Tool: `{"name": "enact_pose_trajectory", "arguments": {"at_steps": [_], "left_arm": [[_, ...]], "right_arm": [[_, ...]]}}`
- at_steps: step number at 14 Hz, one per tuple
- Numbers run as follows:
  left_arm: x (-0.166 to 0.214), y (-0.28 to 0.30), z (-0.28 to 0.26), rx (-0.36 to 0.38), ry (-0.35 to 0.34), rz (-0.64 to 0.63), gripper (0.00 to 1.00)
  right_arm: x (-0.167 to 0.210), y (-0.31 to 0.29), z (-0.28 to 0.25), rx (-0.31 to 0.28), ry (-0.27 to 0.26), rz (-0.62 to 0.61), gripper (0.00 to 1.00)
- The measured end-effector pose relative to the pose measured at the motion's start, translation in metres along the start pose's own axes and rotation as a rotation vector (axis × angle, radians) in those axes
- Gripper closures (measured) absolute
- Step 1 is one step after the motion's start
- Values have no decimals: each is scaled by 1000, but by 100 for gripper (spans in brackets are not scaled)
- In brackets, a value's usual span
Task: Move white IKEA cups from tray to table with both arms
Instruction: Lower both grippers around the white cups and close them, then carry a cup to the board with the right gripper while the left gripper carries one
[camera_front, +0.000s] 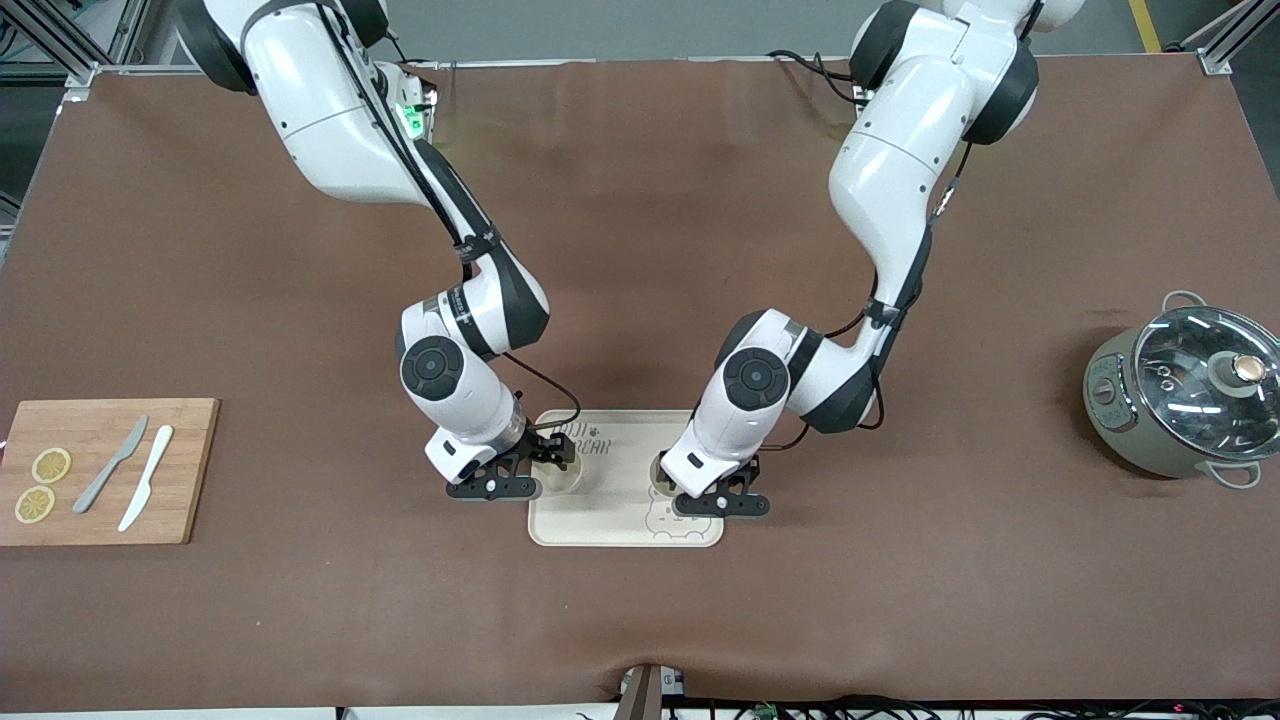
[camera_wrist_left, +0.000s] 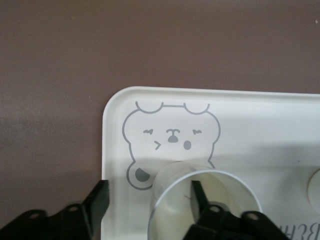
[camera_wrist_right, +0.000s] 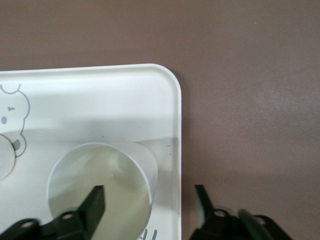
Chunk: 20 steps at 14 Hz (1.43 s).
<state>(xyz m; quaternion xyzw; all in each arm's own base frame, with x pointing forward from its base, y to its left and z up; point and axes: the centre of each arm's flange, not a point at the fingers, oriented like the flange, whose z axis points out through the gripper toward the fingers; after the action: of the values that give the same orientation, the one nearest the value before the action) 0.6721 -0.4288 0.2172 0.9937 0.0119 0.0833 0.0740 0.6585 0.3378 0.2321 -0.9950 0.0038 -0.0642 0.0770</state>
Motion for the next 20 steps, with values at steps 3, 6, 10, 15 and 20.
{"name": "enact_pose_trajectory", "arguments": {"at_steps": [3, 6, 10, 15, 20], "left_arm": [[0, 0, 0, -3, -2, -7, 63], [0, 0, 0, -3, -2, -7, 92], [4, 2, -14, -2, -11, -41, 96], [19, -21, -114, 99, -131, -59, 96], [6, -98, -200, 124, -156, 73, 96]], "right_arm": [[1, -1, -1, 0, 4, -4, 58], [2, 0, -2, -1, 6, -4, 90], [12, -3, -14, 11, 38, -3, 97], [52, 33, -60, -8, 54, 34, 97], [91, 139, -100, -51, 41, -47, 97]]}}
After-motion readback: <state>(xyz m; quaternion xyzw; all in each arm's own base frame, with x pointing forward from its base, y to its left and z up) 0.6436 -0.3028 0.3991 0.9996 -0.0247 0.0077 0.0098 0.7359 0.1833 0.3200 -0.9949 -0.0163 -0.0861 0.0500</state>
